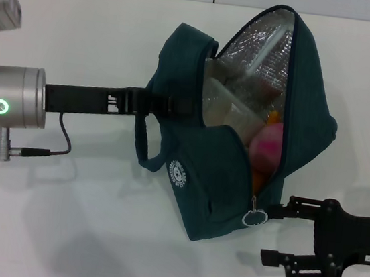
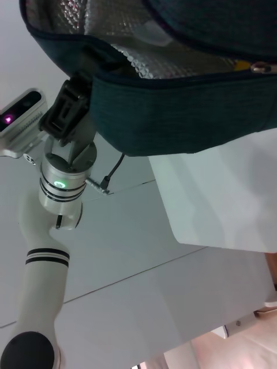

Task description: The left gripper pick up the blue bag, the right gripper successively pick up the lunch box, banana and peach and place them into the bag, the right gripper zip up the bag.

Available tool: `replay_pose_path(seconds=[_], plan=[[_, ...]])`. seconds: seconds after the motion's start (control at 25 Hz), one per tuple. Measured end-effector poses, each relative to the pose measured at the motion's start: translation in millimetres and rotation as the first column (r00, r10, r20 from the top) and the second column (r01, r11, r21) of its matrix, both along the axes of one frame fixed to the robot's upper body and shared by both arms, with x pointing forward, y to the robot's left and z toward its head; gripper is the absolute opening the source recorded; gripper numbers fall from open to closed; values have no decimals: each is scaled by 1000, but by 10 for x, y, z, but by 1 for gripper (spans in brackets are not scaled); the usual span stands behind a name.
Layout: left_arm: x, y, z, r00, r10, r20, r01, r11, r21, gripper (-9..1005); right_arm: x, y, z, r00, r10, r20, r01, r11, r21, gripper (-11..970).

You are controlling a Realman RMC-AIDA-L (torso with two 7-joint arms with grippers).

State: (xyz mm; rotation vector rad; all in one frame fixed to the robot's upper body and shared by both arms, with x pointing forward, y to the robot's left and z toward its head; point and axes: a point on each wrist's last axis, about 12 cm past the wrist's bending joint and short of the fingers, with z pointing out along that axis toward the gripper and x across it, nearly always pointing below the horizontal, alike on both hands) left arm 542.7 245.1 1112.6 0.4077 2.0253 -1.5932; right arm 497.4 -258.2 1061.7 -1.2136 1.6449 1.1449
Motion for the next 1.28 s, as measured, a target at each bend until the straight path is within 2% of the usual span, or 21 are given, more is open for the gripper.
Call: replay_pose_path(seconds=[0.44,1.2,1.28], plan=[[1,6,2,1000,1,3,-1,1000,2,49,51,90,-12,1000,3,9,-3,1000,0,768],[5,6,6,1000,-1,11,1,1000,4,50,105,212,-19,1000,10,15,-10,1000,0,632],[6,8,7,1000,-2,13,1,1000,5,50,118,238,-30,1000,10,18,-10,1000,-10,594]])
